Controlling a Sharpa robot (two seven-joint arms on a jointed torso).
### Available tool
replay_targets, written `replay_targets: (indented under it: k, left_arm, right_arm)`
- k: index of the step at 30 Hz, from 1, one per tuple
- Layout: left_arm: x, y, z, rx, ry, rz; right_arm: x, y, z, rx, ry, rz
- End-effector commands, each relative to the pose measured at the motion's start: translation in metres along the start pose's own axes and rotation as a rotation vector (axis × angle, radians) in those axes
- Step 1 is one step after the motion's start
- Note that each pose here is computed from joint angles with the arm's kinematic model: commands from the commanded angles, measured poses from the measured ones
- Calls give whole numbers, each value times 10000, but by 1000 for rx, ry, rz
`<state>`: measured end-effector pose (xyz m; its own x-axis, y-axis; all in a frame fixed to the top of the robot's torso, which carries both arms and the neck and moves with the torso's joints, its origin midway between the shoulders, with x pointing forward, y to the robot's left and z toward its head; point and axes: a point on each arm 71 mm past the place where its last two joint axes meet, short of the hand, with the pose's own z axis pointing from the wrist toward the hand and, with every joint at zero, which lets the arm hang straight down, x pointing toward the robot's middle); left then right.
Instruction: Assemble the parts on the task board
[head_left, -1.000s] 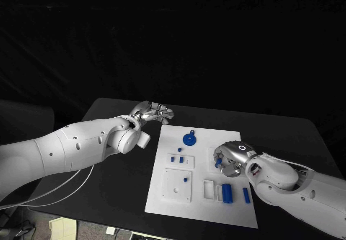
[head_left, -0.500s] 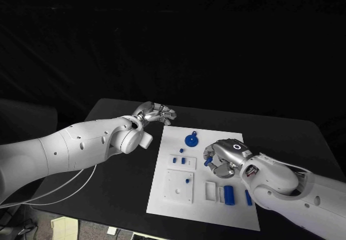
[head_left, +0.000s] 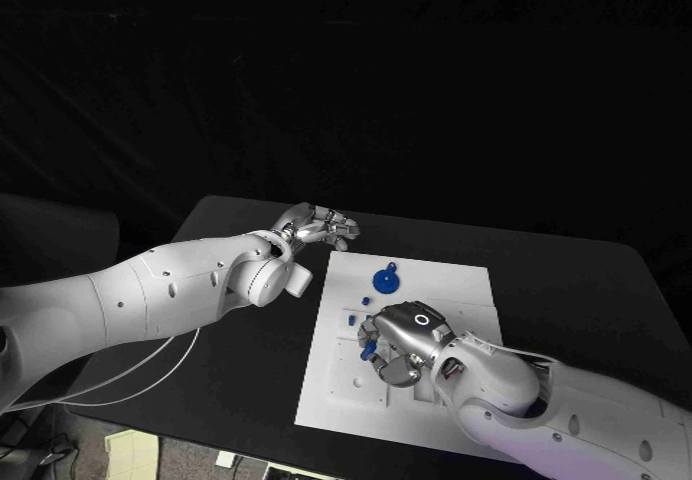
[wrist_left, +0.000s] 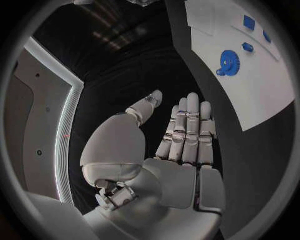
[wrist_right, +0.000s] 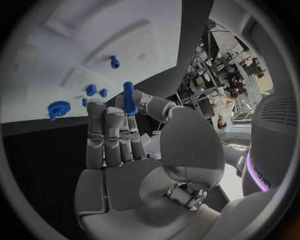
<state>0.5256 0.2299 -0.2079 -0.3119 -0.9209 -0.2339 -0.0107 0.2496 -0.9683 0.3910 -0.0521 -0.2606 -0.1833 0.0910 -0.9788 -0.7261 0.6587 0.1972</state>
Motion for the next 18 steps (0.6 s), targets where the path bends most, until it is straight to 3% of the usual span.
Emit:
replay_targets:
  k: [1,18]
  left_arm:
    - [36,-27,11,11,14,-8]
    - [97,-40,33,12,26,-12]
  right_arm:
    - [76,72,19,-38,16,-19]
    - [311,158,89,-48,94,-24]
